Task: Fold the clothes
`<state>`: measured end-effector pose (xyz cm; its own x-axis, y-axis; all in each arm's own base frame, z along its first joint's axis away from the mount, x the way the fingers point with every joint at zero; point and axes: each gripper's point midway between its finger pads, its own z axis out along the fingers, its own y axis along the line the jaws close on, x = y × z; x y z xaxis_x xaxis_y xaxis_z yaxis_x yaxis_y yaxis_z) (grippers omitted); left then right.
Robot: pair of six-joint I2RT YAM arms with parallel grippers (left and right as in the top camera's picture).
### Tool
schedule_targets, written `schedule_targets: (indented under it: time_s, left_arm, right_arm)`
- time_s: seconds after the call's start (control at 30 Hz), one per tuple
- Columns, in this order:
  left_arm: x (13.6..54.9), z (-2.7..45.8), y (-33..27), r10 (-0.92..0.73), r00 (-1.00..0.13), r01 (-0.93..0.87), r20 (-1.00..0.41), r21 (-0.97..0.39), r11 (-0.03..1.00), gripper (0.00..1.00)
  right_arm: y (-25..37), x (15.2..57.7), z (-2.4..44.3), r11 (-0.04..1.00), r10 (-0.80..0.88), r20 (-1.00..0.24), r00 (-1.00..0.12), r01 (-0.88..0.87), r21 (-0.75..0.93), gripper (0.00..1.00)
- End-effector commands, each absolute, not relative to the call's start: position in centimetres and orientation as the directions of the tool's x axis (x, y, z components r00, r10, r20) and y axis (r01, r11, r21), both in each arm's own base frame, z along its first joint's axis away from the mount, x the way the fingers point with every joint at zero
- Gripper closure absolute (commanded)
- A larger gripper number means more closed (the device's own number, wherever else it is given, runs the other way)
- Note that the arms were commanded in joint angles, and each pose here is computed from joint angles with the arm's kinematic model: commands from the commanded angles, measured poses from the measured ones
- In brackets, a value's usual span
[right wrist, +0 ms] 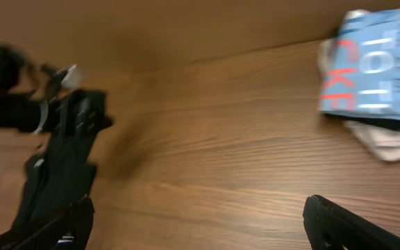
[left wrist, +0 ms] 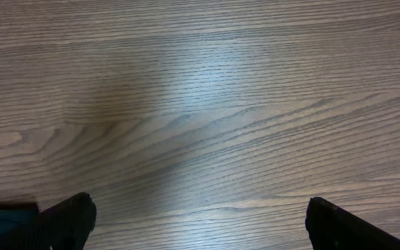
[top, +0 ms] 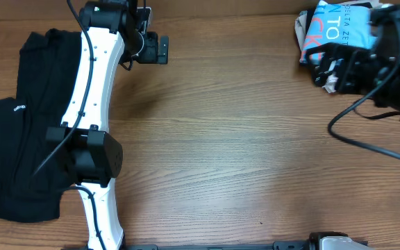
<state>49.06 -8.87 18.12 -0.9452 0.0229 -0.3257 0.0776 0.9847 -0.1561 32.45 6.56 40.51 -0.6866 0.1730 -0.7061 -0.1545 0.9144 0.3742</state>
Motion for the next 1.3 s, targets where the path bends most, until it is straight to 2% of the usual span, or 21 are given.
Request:
schedule_targets:
  time_s: [0.0,0.2,0.3,0.47,0.57,0.83,1.0,1.27]
  left_arm:
    - [49.5,19.1,-8.3,-0.002,-0.936,0.057,-0.353,-0.157,0.986,0.0]
    - [49.5,19.1,-8.3,-0.002,-0.936,0.057,-0.353,-0.157,0.986,0.0]
    - [49.5,19.1,-8.3,-0.002,-0.936,0.057,-0.353,-0.157,0.986,0.0]
    - [49.5,19.1,-8.3,-0.002,-0.936,0.057,-0.353,-0.157,0.986,0.0]
    - [49.5,19.1,-8.3,-0.002,-0.936,0.057,-0.353,-0.157,0.986,0.0]
    - [49.5,19.1,-8.3,-0.002,-0.936,0.057,-0.353,-0.157,0.986,0.0]
    - [49.4,19.1,-8.3,-0.002,-0.936,0.057,-0.353,-0.157,0.986,0.0]
    - [49.5,19.1,-8.3,-0.002,-0.936,0.057,-0.353,-0.157,0.986,0.0]
  right_arm:
    - [7.6,32.5,40.7,0.911,0.154,-0.709,-0.688,-0.179,0.372,0.0]
    - [7.9,34.0,40.5,0.907,0.155,-0.716,-0.68,-0.189,0.376,0.0]
    - [8.0,36.8,40.4,0.906,0.156,-0.75,-0.643,-0.208,0.367,0.0]
    - [9.7,41.2,40.6,0.895,0.143,-0.866,-0.479,-0.31,0.32,0.0]
    - [9.9,42.2,38.8,0.904,0.15,-0.918,-0.368,-0.326,0.278,0.0]
    - [7.2,37.4,32.0,0.934,0.174,-0.958,-0.227,-0.269,0.233,0.0]
    - [3.4,31.5,25.3,0.935,0.286,-0.952,-0.111,-0.187,0.302,0.0]
    - [2.4,27.2,19.3,0.941,0.294,-0.954,-0.054,-0.159,0.299,0.0]
